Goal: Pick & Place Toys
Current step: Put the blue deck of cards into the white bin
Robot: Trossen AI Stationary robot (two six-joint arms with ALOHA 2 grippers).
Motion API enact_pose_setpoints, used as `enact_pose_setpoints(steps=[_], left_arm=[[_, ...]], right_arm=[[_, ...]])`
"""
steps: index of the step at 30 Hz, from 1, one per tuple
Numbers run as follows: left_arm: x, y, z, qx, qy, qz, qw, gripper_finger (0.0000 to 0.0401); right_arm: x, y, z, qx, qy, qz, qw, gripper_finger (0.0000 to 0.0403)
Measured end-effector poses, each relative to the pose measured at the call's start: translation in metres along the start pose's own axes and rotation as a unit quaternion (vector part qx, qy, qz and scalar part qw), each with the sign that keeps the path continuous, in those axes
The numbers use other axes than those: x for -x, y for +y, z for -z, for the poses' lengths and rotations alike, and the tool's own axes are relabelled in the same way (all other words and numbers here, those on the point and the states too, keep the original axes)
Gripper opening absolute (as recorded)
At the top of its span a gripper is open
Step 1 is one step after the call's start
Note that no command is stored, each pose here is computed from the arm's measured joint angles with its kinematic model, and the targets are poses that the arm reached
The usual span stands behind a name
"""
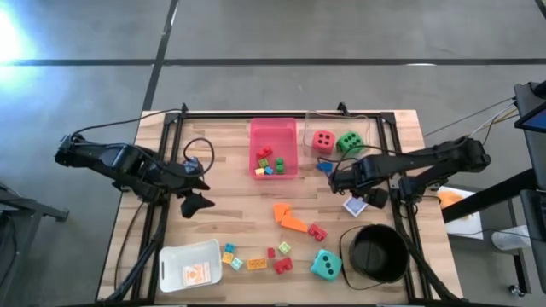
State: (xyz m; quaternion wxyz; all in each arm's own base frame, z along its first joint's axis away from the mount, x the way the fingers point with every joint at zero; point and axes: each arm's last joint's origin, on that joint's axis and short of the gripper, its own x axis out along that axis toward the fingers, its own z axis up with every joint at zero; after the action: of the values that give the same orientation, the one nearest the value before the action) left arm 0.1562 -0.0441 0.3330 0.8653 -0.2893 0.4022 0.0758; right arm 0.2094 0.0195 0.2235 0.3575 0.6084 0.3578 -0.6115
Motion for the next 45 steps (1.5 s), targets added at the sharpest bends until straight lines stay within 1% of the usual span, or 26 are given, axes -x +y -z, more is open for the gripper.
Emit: enact_pose_setpoints(steps=[3,12,19,24,28,33,39,45], left_arm=[[0.002,-0.001,-0.001,0.002,-0.002,0.004,1.0,0.0347],[0.002,-0.002,-0.001,0.037,0.007,0.014,0.999,0.0347],[0.002,-0.002,-0.001,0.048,0.01,0.016,0.999,0.0347],[0.002,-0.002,-0.001,0.051,0.01,0.016,0.999,0.0347],[0.002,-0.002,-0.001,0.055,0.01,0.016,0.998,0.0347],[0.002,-0.002,-0.001,0.061,0.01,0.016,0.998,0.0347],[0.002,-0.002,-0.001,0.062,0.01,0.016,0.998,0.0347],[0.002,-0.002,-0.001,0.063,0.01,0.015,0.998,0.0347]], right_arm=[[-0.008,-0.003,-0.001,-0.006,-0.002,0.008,1.0,0.0366],[-0.032,-0.012,-0.005,-0.01,-0.005,0.035,0.999,0.0366],[-0.048,-0.015,-0.007,-0.01,0.0,0.029,1.0,0.0366],[-0.056,-0.018,-0.009,-0.034,0.002,0.028,0.999,0.0366],[-0.062,-0.019,-0.01,-0.039,0.004,0.026,0.999,0.0366],[-0.068,-0.024,-0.012,-0.046,0.013,0.045,0.998,0.0366],[-0.072,-0.025,-0.013,-0.046,0.015,0.045,0.998,0.0366],[-0.078,-0.023,-0.012,-0.046,0.029,0.026,0.998,0.0366]])
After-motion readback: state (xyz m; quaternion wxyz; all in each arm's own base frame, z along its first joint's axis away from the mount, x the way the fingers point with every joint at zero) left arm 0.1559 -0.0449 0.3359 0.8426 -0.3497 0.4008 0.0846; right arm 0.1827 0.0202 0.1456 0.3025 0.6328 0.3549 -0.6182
